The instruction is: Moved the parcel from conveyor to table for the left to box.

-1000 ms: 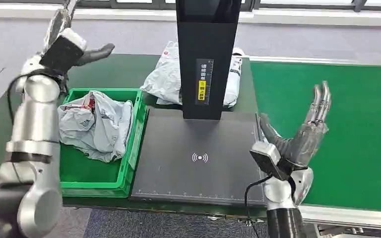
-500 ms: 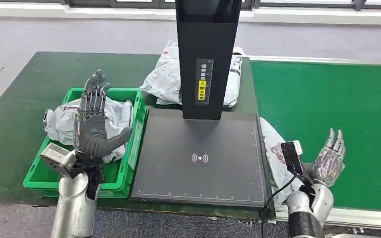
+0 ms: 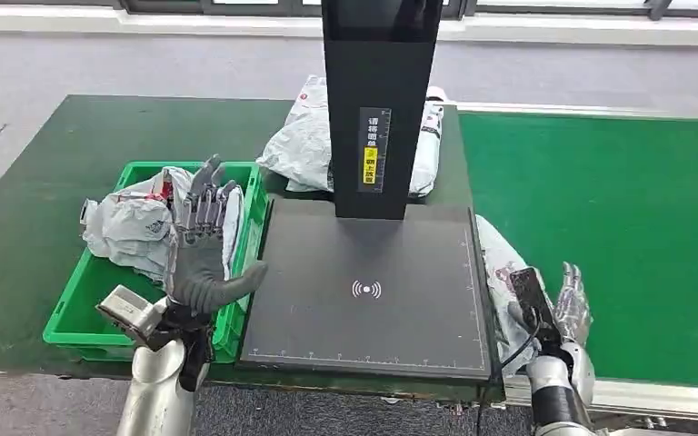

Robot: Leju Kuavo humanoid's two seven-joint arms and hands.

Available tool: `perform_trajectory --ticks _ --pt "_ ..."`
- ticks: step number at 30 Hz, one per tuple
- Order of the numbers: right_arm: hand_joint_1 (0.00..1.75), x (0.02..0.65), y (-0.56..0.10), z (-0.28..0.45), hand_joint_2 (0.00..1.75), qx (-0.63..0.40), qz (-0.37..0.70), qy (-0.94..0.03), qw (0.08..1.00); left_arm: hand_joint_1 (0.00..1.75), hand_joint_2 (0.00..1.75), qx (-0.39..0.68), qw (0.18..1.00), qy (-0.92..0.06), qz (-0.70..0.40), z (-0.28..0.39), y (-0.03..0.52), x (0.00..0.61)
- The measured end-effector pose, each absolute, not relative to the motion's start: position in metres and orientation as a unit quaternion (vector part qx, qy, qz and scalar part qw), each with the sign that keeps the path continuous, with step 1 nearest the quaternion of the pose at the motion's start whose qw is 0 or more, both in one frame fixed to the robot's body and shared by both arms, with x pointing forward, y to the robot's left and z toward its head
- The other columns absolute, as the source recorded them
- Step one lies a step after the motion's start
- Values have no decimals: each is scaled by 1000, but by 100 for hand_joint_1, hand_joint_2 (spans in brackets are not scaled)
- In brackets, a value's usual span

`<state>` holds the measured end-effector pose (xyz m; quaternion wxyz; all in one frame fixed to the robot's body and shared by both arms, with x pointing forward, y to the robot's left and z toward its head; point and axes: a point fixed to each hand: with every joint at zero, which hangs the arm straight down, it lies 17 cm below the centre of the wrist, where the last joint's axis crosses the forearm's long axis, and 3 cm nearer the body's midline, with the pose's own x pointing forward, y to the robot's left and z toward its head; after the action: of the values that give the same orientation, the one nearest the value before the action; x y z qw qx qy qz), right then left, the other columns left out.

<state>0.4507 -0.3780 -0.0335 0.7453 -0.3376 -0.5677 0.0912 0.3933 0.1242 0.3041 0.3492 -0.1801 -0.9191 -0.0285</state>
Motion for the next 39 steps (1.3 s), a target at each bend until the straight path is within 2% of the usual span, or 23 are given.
perform_trajectory --ticks 9,10,11,16,29,32,39 --pt "0 457 -357 -33 175 -267 77 -607 745 0 175 -178 357 -916 -49 297 115 392" --pt "30 457 -358 -36 175 -267 75 -598 752 0 175 -178 358 -915 -51 296 114 392" --pt "175 456 -358 -41 175 -267 77 -586 761 0 175 -177 359 -915 -52 295 114 392" --pt "175 440 -363 -79 175 -279 116 -498 813 0 175 -175 361 -914 -60 294 111 392" --pt "175 447 -359 -85 175 -281 143 -466 826 0 175 -167 367 -913 -64 291 110 392" --pt "175 451 -366 -75 175 -307 138 -480 810 0 175 -159 368 -914 -67 290 110 392" --pt "175 464 -369 6 175 -407 107 -596 684 0 175 -145 367 -916 -71 290 114 385"
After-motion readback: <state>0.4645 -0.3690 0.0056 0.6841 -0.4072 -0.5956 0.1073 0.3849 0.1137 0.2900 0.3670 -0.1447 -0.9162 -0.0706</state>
